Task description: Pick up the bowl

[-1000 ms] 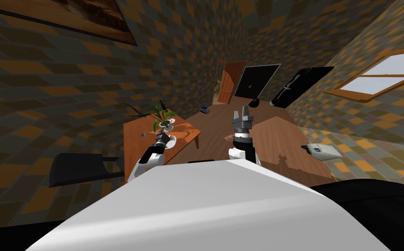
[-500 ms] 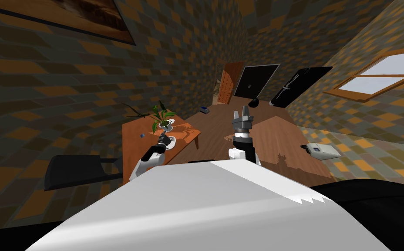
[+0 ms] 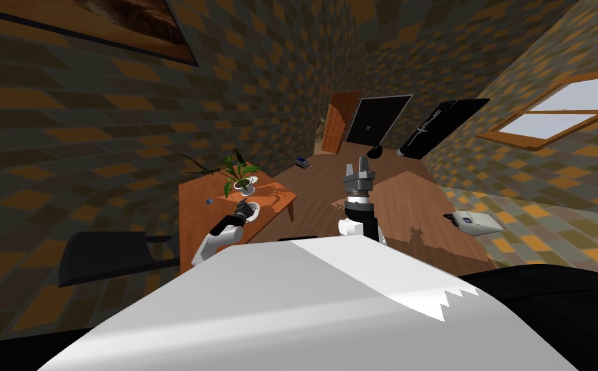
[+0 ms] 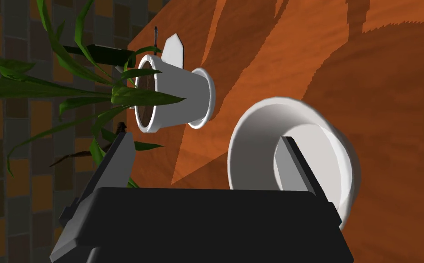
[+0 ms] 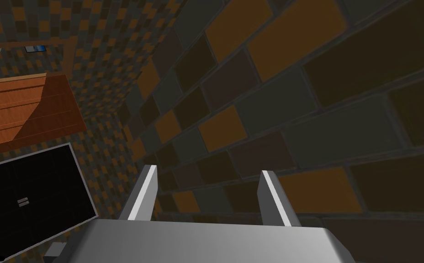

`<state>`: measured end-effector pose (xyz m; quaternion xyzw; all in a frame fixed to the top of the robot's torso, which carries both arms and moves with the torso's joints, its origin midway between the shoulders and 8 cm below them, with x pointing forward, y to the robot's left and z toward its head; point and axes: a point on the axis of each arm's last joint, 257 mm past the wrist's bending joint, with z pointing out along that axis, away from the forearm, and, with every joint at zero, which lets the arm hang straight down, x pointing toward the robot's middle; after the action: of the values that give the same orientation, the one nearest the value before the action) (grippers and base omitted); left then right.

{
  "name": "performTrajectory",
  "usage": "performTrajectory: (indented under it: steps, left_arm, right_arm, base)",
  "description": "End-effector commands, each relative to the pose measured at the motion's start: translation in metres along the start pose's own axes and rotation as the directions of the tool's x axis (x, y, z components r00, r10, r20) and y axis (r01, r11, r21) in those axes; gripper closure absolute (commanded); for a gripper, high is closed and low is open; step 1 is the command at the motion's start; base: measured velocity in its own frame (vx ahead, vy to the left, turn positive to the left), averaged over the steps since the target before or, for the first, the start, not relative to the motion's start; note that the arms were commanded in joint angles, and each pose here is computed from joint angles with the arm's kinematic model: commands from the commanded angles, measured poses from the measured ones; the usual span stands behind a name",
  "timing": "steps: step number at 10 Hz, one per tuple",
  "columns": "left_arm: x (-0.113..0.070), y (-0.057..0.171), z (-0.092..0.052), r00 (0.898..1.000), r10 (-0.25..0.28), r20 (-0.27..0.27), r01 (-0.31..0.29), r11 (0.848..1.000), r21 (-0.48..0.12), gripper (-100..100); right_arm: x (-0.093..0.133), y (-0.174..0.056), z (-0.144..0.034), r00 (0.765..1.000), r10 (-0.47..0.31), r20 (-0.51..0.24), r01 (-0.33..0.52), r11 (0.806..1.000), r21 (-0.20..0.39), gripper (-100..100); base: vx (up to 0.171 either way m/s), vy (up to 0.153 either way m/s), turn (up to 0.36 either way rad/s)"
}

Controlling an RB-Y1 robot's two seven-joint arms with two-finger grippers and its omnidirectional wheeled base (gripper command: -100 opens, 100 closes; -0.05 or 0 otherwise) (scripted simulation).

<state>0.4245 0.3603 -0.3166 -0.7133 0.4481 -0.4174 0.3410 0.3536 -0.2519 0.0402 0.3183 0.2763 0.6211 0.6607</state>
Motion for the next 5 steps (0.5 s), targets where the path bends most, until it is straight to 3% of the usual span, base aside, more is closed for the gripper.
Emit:
performTrajectory:
  steps: [1,5]
  left_arm:
    - [-0.004,0.011,0.001,1.0,-0.01,0.014,0.01,0.999,-0.039,-100]
    - [-0.022,0.04,0.005,0.998,-0.039,0.058,0.047,0.988,-0.146,-100]
  right_arm:
    - [0.0,0.0,0.0,1.0,0.0,0.0,0.0,1.0,0.0,0]
    - [0.0,0.0,0.0,1.0,0.0,0.0,0.0,1.0,0.0,0]
  base:
    - [0.011,-0.003,-0.01]
    - [0.013,-0.004,-0.012]
